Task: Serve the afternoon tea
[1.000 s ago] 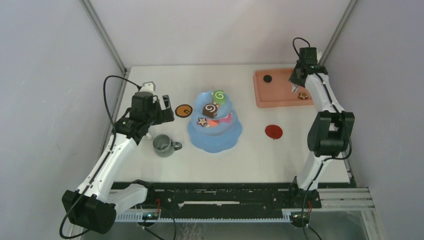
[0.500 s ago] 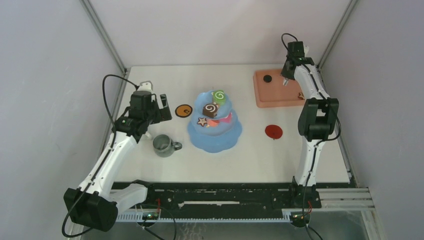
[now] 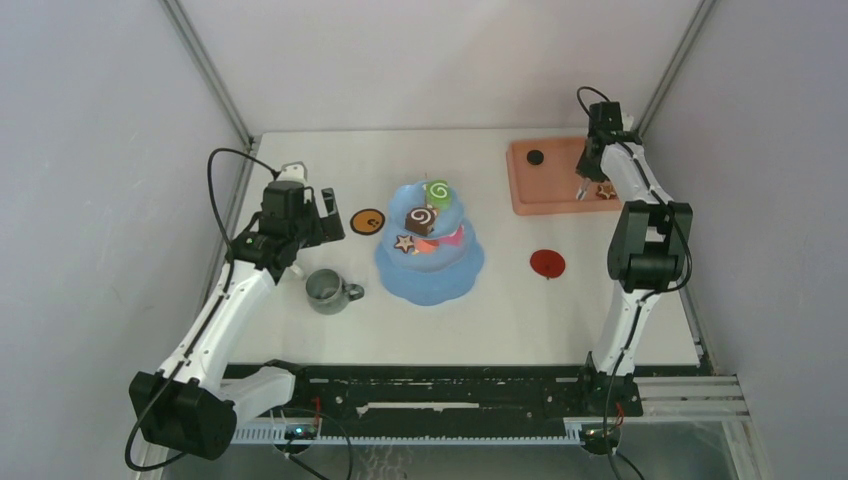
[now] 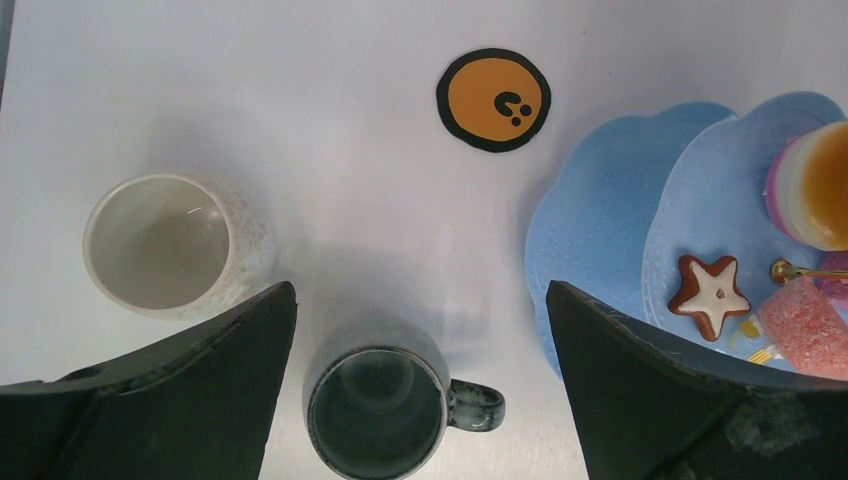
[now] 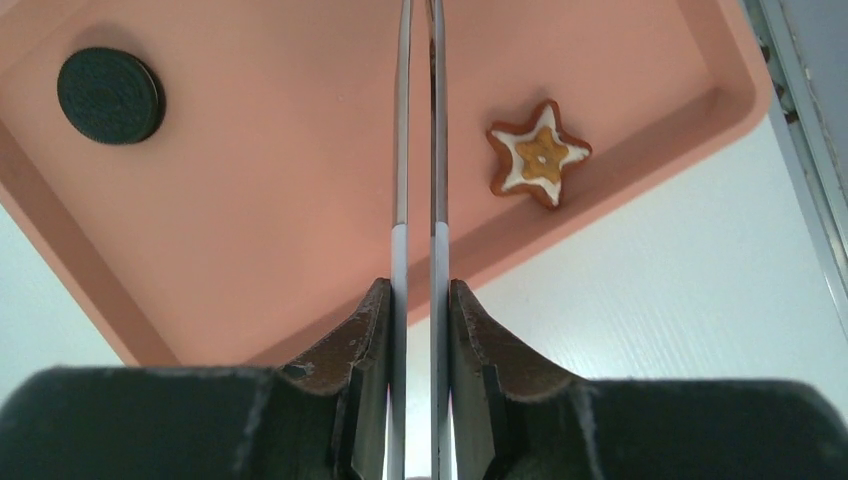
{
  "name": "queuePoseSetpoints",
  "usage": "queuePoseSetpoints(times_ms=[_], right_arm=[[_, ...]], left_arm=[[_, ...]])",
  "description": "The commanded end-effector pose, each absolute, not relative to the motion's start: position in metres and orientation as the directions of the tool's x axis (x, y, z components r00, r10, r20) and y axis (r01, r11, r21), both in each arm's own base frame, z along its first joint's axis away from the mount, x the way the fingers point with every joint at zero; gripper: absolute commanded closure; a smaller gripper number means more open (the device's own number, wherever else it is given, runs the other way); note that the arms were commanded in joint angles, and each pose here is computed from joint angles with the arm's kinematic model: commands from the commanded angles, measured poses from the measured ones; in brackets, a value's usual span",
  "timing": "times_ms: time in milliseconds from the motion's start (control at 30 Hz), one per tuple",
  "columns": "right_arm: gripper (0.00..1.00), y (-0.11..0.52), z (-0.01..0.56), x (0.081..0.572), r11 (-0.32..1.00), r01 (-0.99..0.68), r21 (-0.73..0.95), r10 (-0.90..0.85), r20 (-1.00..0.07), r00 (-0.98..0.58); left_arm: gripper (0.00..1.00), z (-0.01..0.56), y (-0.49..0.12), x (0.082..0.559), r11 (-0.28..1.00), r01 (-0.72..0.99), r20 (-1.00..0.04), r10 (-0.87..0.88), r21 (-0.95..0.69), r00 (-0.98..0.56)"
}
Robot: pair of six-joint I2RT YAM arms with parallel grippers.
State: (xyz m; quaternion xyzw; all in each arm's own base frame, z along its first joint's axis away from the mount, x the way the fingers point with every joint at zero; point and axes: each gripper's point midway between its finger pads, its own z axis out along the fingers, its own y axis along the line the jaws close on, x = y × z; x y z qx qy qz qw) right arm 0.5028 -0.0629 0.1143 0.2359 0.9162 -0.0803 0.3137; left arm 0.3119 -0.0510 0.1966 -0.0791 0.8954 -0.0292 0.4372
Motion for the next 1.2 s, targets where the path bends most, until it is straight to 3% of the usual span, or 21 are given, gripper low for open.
queuePoseSetpoints(times_ms=[0, 467, 1167], right_arm=[[0.81, -0.064, 0.167, 0.499, 0.874, 0.484, 0.04, 0.367, -0.708, -0.604], [0.64, -0.065, 0.162, 0.455, 0.866, 0.499, -0.005, 0.363, -0.682, -0.636], [0.54, -0.084, 0.144, 0.507, 0.871, 0.49, 0.026, 0.382, -0.664, -0.643]], left_arm=[[0.0, 0.239, -0.055, 0.328, 0.983, -0.086, -0.841, -0.185, -0.164, -0.508], [0.0, 0.237, -0.057, 0.329, 0.982, -0.079, -0.837, -0.186, -0.17, -0.514], [0.0, 0.23, -0.056, 0.331, 0.983, -0.094, -0.831, -0.186, -0.161, -0.524]])
